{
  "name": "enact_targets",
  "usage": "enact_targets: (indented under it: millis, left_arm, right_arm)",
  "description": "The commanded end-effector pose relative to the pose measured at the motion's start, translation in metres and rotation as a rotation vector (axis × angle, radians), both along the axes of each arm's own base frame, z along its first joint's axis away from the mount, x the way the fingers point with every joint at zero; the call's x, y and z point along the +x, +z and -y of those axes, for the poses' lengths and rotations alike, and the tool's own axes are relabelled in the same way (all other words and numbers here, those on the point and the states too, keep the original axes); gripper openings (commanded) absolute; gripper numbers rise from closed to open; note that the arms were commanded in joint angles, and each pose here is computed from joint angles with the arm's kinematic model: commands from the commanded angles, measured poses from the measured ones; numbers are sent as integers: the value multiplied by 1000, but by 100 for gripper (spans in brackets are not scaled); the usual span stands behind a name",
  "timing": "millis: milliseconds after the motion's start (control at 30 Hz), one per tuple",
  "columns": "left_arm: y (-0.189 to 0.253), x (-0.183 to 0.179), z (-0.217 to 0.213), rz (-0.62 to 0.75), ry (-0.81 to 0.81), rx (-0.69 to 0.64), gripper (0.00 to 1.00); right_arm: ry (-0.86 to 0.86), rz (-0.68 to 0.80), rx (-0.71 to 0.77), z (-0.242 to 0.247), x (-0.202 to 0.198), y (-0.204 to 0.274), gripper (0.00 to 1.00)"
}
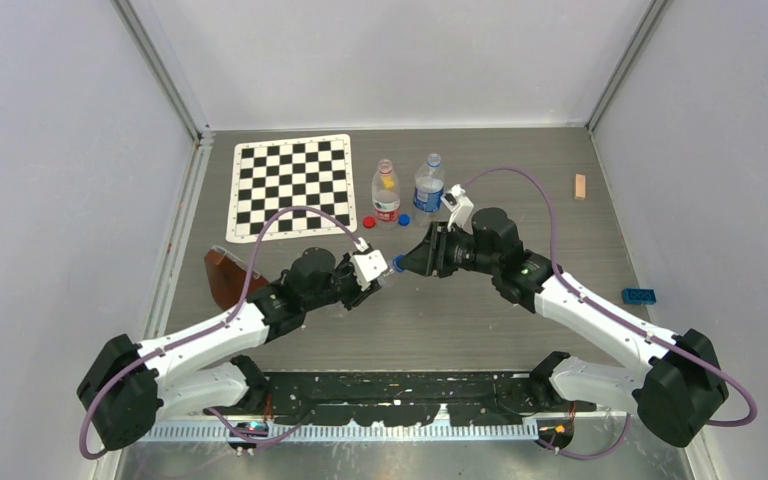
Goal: Unscrew the bottle caps
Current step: Unscrew the bottle cap from the plastic bottle.
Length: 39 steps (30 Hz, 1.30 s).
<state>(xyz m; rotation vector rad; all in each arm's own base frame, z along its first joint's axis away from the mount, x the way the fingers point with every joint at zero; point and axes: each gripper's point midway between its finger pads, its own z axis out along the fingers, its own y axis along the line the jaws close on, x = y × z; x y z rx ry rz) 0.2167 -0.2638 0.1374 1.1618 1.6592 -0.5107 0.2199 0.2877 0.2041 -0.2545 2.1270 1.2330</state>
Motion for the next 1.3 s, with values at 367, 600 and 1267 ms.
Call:
enact_targets:
  millis: [367, 600, 1267]
  left_arm:
    - [50, -33, 35, -205, -282, -225, 0]
    - [57, -56, 42, -316, -446, -260, 0]
    - [32, -18, 20, -252, -213, -160, 0]
  right_arm:
    - [226, 143, -19, -2, -30, 8, 24]
    - [292, 205, -22, 5, -47, 8, 23]
    - [51, 248, 7, 21, -20, 40, 66]
